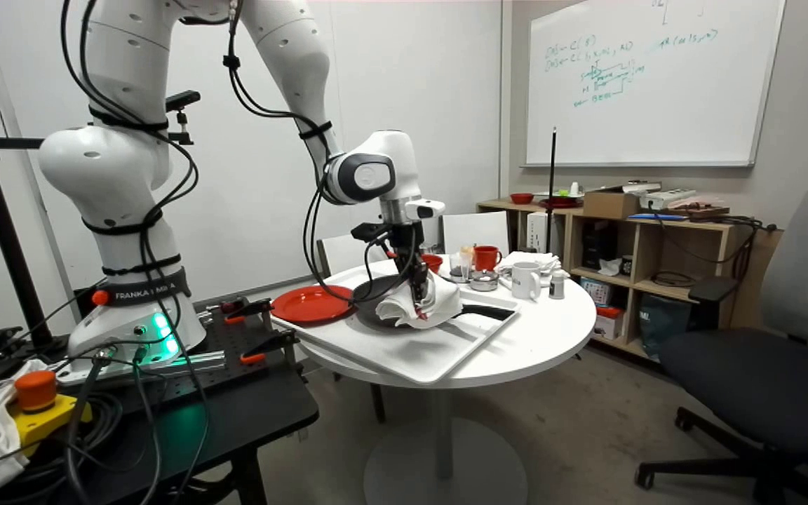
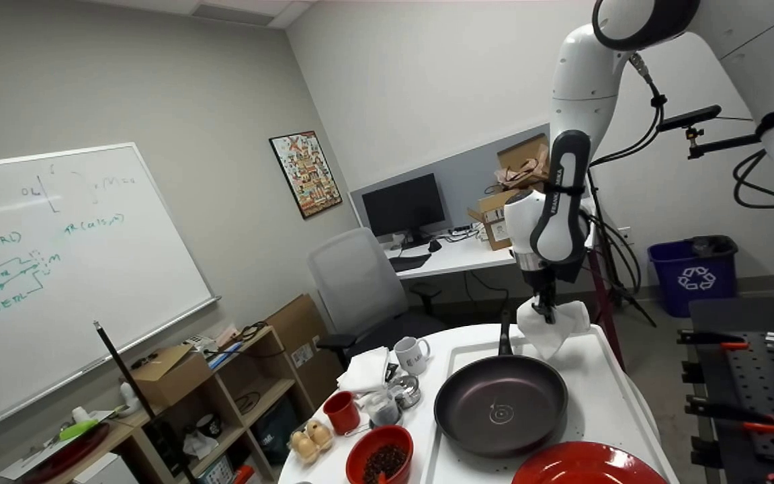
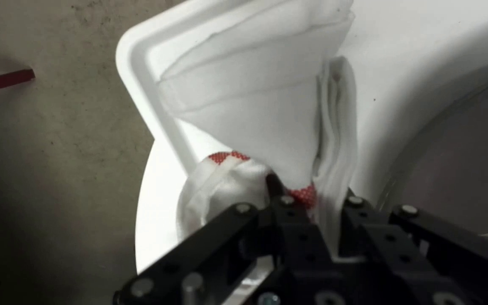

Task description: Use the towel on the left to wipe the black pan.

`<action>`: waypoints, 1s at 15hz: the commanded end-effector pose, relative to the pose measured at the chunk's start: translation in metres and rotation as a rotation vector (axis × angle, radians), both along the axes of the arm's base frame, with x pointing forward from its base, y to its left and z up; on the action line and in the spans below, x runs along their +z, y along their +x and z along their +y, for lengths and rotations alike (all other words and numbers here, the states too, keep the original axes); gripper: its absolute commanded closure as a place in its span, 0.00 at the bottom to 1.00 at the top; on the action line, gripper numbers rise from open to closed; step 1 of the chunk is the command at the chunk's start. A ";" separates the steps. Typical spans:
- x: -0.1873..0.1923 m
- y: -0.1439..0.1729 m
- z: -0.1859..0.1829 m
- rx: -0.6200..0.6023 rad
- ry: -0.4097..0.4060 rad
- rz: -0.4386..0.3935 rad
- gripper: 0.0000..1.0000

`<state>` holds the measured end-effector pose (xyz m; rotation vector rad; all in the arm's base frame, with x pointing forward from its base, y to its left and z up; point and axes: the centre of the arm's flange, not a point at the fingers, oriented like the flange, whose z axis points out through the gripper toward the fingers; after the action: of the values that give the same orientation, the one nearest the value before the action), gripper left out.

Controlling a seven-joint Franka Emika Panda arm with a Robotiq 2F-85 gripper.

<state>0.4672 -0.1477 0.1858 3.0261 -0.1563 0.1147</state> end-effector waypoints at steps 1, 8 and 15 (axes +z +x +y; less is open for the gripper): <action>-0.029 0.023 -0.013 -0.053 0.027 0.065 0.96; -0.065 0.029 -0.041 -0.155 0.063 0.140 0.96; -0.083 0.034 -0.053 -0.181 0.062 0.184 0.96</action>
<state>0.4905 -0.1965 0.1101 3.0386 -0.4229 -0.1434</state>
